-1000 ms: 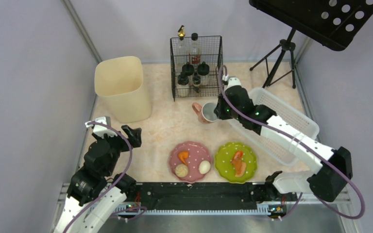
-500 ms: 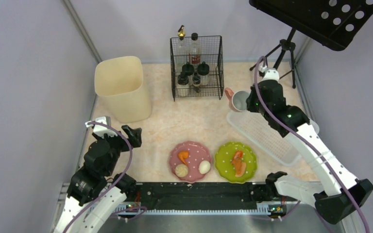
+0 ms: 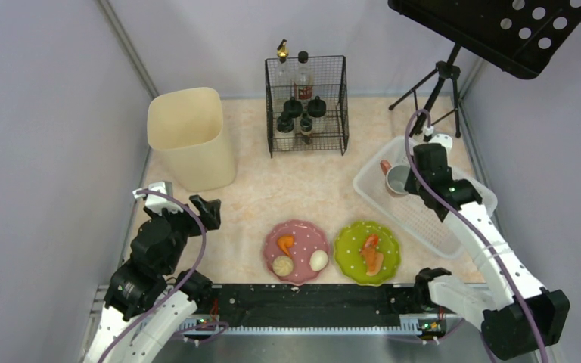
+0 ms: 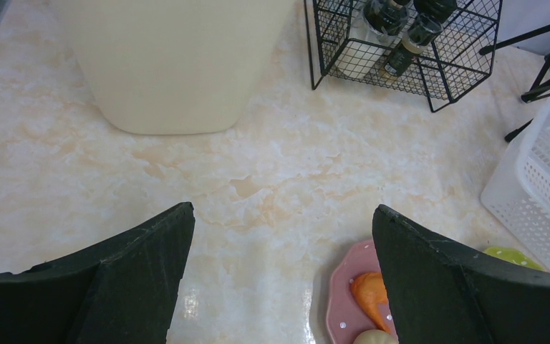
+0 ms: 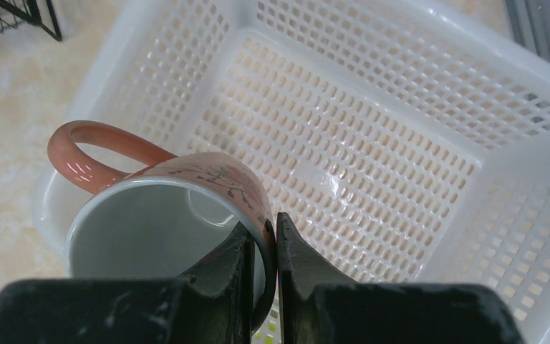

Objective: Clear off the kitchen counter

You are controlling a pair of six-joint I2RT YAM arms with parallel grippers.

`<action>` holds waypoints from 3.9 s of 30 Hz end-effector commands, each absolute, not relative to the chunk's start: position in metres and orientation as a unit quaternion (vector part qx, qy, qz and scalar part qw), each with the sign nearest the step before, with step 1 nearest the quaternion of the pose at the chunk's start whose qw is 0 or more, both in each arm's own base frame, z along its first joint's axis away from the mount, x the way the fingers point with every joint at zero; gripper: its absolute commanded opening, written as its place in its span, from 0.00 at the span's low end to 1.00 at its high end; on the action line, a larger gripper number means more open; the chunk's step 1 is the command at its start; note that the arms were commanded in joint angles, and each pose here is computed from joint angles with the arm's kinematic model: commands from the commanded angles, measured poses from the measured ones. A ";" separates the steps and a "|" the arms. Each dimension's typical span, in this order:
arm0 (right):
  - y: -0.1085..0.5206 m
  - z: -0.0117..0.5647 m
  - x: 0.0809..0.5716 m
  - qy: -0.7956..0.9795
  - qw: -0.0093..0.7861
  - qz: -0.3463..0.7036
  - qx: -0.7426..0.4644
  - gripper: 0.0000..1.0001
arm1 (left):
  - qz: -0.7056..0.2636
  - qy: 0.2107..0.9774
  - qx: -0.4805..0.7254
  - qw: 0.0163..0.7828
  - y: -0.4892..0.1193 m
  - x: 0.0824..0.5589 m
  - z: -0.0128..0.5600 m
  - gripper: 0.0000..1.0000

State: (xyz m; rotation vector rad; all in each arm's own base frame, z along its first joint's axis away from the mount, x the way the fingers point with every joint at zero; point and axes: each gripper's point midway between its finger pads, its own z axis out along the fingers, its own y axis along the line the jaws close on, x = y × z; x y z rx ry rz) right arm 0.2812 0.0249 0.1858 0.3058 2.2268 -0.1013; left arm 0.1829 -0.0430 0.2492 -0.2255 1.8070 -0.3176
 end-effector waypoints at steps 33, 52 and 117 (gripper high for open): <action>0.188 0.127 0.299 0.906 0.349 0.200 -0.133 0.00 | -0.145 0.765 -0.099 0.620 -0.044 0.186 0.260 0.99; 0.237 0.131 0.282 0.884 0.341 0.227 -0.227 0.00 | -0.144 0.765 -0.099 0.620 -0.044 0.187 0.260 0.99; 0.030 0.166 0.341 0.888 0.423 0.060 0.167 0.68 | -0.141 0.776 -0.090 0.608 -0.049 0.191 0.254 0.99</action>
